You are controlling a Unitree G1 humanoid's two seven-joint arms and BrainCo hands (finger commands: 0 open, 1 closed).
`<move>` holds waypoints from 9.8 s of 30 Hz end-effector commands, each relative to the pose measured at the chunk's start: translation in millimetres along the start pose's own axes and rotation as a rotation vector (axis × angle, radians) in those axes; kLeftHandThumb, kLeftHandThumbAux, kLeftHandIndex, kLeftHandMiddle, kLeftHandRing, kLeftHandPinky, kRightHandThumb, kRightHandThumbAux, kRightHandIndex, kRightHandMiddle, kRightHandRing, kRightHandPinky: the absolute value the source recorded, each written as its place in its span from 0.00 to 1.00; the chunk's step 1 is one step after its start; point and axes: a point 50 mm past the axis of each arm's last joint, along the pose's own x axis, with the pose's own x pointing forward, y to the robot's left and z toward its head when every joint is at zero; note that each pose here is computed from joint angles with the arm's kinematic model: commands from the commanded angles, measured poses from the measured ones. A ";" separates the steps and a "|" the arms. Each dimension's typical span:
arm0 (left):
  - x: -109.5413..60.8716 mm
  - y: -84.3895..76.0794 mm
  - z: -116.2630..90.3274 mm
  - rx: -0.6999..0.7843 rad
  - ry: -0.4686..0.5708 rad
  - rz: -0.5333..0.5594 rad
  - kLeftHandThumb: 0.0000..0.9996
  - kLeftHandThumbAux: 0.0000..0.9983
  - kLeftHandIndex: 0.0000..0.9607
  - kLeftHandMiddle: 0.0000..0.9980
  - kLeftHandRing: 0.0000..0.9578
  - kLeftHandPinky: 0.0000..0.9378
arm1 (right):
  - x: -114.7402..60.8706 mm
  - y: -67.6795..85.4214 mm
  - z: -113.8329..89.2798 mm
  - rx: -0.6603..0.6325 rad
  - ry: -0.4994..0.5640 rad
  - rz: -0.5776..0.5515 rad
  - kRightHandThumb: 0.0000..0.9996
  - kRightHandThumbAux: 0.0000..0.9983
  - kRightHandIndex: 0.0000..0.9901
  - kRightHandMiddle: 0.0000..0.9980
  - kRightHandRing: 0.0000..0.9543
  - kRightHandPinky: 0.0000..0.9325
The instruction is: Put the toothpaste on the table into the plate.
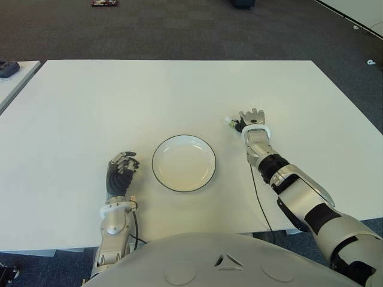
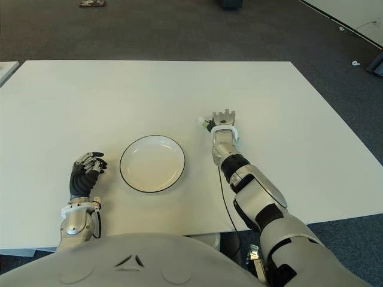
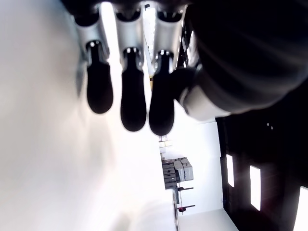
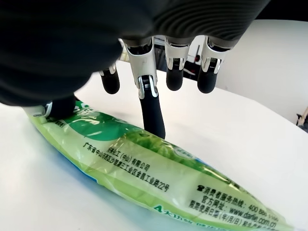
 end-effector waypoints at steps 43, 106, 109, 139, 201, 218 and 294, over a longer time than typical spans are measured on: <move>-3.1 -1.2 -4.3 0.022 0.053 0.046 0.70 0.72 0.45 0.57 0.58 0.57 | -39.4 21.5 -4.1 0.007 -0.155 0.141 0.61 0.19 0.00 0.00 0.00 0.00; -2.9 5.2 -3.1 -0.033 0.086 0.087 0.70 0.72 0.45 0.57 0.58 0.59 | -30.7 4.7 -8.8 0.145 -0.089 -0.046 0.72 0.70 0.44 0.65 0.70 0.74; -2.6 5.4 -3.2 -0.026 0.079 0.086 0.70 0.72 0.45 0.57 0.59 0.59 | -30.5 4.4 -8.7 0.176 -0.072 -0.066 0.72 0.70 0.44 0.68 0.73 0.77; -1.8 7.1 -3.4 -0.034 0.089 0.096 0.70 0.72 0.45 0.56 0.57 0.56 | -32.8 -5.2 -12.2 0.374 0.007 -0.227 0.72 0.71 0.44 0.79 0.84 0.92; 1.3 8.4 -5.8 -0.003 0.009 0.069 0.70 0.72 0.45 0.56 0.59 0.58 | -98.0 -16.7 -40.3 0.576 0.029 0.003 0.50 0.10 0.00 0.00 0.00 0.00; 3.6 6.0 -6.7 -0.004 0.015 0.073 0.70 0.72 0.45 0.56 0.59 0.58 | -95.2 13.9 -43.4 0.437 0.065 0.144 0.50 0.10 0.00 0.00 0.00 0.00; -4.2 6.0 -9.0 -0.039 0.023 0.091 0.71 0.72 0.45 0.57 0.60 0.58 | -111.2 57.3 0.2 0.194 -0.016 -0.034 0.65 0.31 0.04 0.05 0.11 0.25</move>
